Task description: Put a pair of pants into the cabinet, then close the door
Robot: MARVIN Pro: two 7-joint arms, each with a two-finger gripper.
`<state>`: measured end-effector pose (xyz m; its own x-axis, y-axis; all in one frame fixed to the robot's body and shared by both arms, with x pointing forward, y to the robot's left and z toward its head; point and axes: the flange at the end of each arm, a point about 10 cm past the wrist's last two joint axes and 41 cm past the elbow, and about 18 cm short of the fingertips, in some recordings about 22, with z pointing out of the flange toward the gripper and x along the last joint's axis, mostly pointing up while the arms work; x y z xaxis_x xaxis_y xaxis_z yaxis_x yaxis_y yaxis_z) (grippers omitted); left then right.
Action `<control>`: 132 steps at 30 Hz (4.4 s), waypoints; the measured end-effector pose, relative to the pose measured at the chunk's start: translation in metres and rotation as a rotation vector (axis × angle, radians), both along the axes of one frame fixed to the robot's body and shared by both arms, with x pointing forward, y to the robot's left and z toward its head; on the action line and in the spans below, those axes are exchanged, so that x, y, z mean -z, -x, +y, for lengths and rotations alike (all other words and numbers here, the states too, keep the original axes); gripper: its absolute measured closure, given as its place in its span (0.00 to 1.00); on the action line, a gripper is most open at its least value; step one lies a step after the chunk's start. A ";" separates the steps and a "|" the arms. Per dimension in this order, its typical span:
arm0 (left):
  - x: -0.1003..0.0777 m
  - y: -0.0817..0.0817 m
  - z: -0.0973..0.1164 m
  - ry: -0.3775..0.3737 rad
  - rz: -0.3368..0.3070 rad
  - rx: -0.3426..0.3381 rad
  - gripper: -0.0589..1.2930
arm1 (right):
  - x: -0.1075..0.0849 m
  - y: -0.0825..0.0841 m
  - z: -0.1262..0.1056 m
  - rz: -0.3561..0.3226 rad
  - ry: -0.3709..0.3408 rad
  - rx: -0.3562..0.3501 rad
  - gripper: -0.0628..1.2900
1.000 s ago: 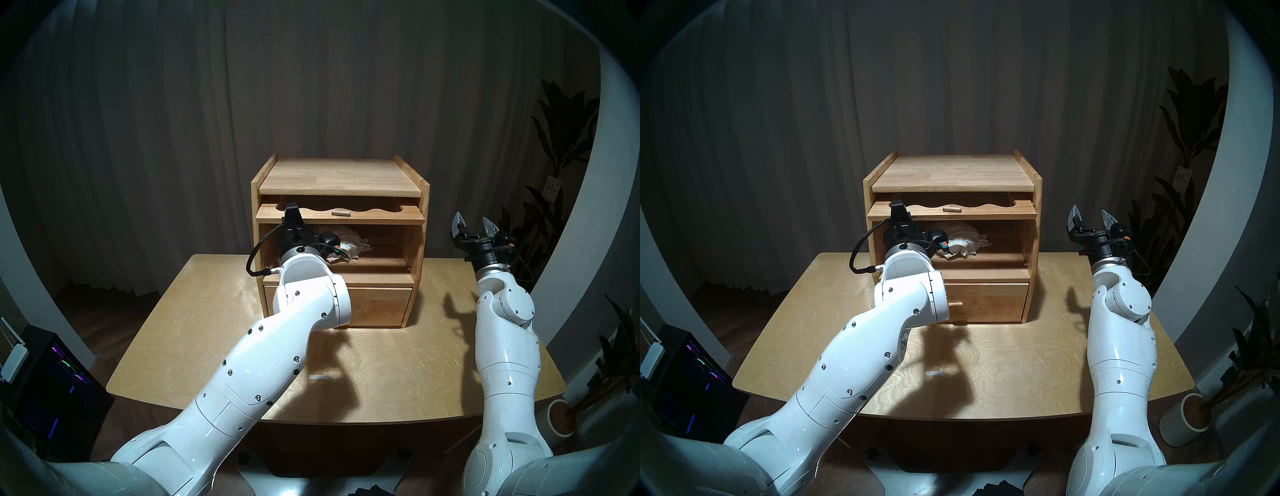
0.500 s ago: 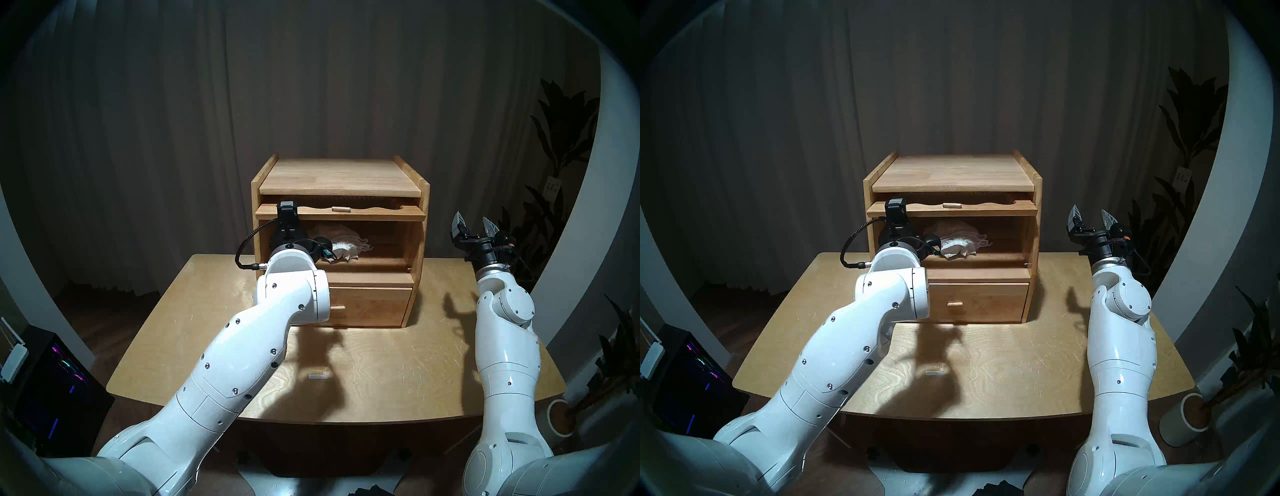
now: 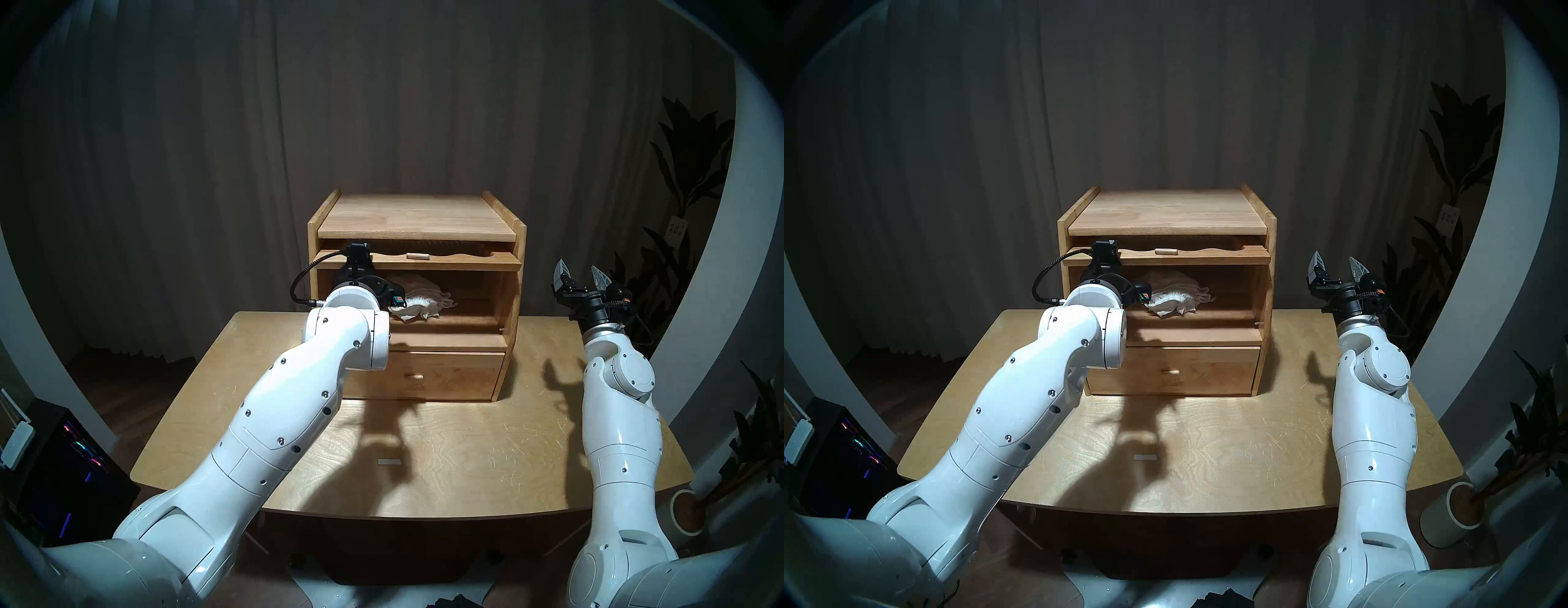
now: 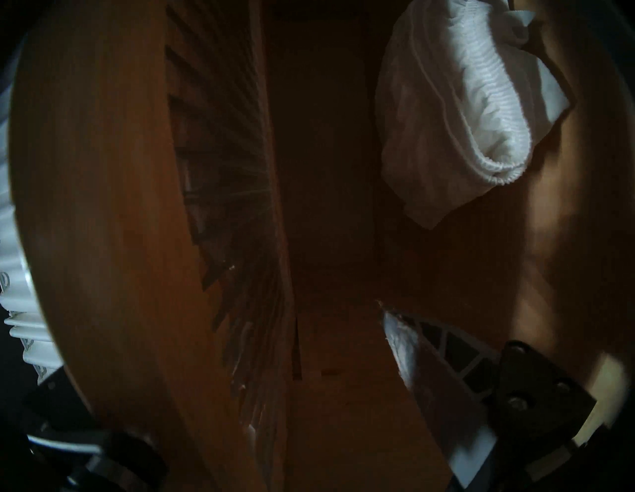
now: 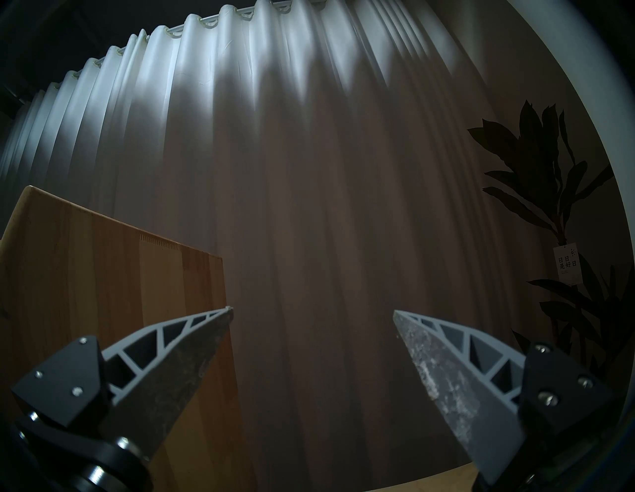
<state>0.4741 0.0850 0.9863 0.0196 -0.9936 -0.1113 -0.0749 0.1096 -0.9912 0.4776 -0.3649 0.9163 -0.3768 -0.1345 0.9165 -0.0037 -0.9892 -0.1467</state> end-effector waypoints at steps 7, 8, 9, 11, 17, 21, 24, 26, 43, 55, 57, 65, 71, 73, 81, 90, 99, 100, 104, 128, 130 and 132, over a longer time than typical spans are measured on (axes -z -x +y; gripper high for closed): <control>-0.016 -0.003 -0.001 0.060 -0.022 0.019 0.45 | 0.000 0.000 0.000 0.000 0.000 0.000 0.05; -0.016 -0.001 0.000 0.078 -0.018 0.024 0.60 | 0.000 0.000 0.000 0.000 0.000 0.000 0.05; -0.017 0.001 0.000 0.088 -0.017 0.027 0.67 | 0.000 0.000 0.000 0.000 0.000 0.000 0.05; -0.017 0.004 0.000 0.102 -0.016 0.027 0.73 | 0.000 0.000 0.000 0.000 0.000 0.000 0.05; -0.015 0.023 0.006 0.139 -0.017 0.018 0.75 | 0.000 0.000 0.000 0.000 0.000 0.000 0.05; -0.010 0.036 0.008 0.154 -0.012 0.014 0.75 | 0.000 0.000 0.000 0.000 0.000 0.000 0.05; -0.007 0.045 0.009 0.166 -0.010 0.008 0.74 | 0.000 0.000 0.000 0.000 0.000 0.000 0.05; -0.005 0.054 0.010 0.177 -0.010 0.003 0.74 | 0.000 0.000 0.000 0.000 0.000 0.000 0.05; 0.000 0.120 0.010 0.235 -0.031 -0.025 0.84 | 0.000 0.000 0.000 0.000 0.000 -0.001 0.05; 0.008 0.135 0.016 0.234 -0.059 -0.059 0.97 | 0.000 0.000 0.000 0.000 -0.001 0.000 0.05; 0.009 0.133 0.018 0.228 -0.071 -0.066 0.97 | 0.000 0.000 0.000 0.000 -0.001 0.000 0.05; 0.009 0.121 0.017 0.211 -0.093 -0.080 0.97 | 0.000 0.000 0.000 0.000 -0.001 0.000 0.05; 0.008 0.113 0.015 0.191 -0.099 -0.074 0.97 | 0.000 0.000 0.000 0.000 0.000 0.000 0.05; 0.008 0.110 0.013 0.180 -0.099 -0.068 0.97 | 0.000 0.000 0.000 0.000 0.000 0.000 0.05; 0.018 0.100 -0.001 0.137 -0.058 -0.026 0.96 | 0.000 0.000 0.000 0.000 0.000 0.000 0.05; 0.025 0.094 -0.011 0.104 -0.025 -0.003 0.04 | 0.000 0.000 0.000 0.001 0.000 0.000 0.05; 0.016 0.074 -0.003 0.072 -0.064 -0.031 0.04 | 0.000 0.000 0.000 0.001 0.000 -0.001 0.05; 0.015 0.072 -0.003 0.069 -0.067 -0.032 0.04 | 0.000 0.000 0.000 0.001 -0.001 -0.001 0.04; 0.011 0.065 -0.002 0.061 -0.077 -0.032 0.04 | 0.000 0.000 0.000 0.001 -0.001 -0.001 0.05; 0.009 0.107 -0.010 0.204 -0.064 0.023 0.77 | 0.000 0.000 0.000 0.001 0.000 0.000 0.05; 0.009 0.111 -0.007 0.211 -0.064 0.018 0.77 | 0.000 0.000 0.000 0.001 0.000 0.000 0.05; 0.009 0.115 -0.004 0.218 -0.063 0.013 0.77 | 0.000 0.000 0.000 0.001 0.000 0.000 0.05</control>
<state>0.3594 0.0810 0.9770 0.0072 -0.9942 0.1071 -0.0121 -0.1072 -0.9942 0.4778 -0.3648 0.9161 -0.3759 -0.1349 0.9168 -0.0036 -0.9891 -0.1470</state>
